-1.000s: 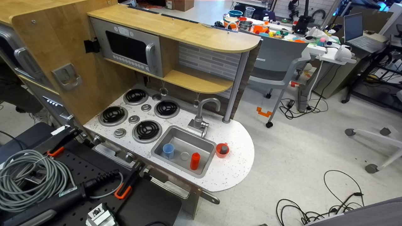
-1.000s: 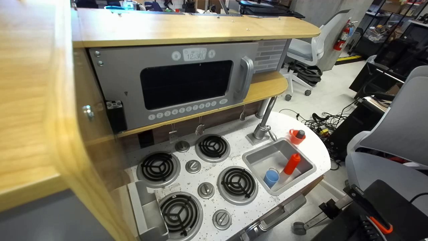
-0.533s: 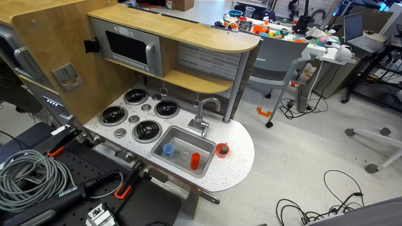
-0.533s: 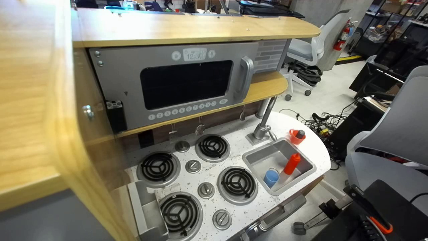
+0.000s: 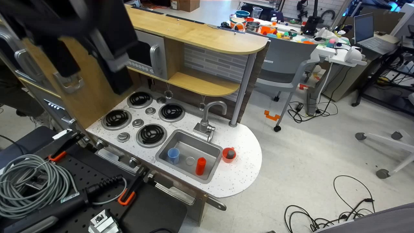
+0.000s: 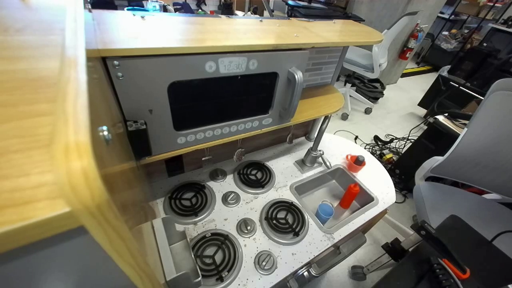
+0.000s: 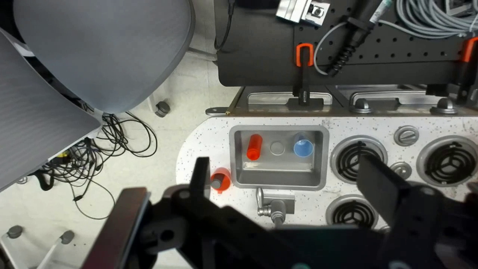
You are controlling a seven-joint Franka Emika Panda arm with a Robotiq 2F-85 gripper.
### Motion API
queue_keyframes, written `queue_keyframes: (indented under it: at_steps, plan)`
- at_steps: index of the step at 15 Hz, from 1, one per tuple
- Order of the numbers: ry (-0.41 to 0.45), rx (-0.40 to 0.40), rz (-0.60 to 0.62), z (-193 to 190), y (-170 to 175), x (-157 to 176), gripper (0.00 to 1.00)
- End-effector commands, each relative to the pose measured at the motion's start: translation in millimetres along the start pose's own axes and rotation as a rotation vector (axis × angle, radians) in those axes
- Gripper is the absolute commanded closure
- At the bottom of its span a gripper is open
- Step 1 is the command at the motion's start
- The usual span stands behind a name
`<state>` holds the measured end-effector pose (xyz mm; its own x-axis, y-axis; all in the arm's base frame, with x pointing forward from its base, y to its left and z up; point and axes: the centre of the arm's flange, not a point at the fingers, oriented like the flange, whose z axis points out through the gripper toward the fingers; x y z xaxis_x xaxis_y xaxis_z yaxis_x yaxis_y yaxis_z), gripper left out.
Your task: Put the sauce bottle in the blue cup
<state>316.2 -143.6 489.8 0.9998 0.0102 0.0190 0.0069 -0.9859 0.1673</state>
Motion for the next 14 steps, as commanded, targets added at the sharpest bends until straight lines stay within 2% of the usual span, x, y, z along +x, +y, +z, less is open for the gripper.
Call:
queue_keyframes:
  at_steps: [1, 9, 14]
  plan:
    - [-0.041, -0.030, -0.068, 65.3, 17.7, 26.5, 0.00]
    - [-0.128, -0.048, -0.218, 232.7, 13.9, 50.2, 0.00]
    - [-0.243, -0.037, -0.199, 330.6, 24.3, 60.2, 0.00]
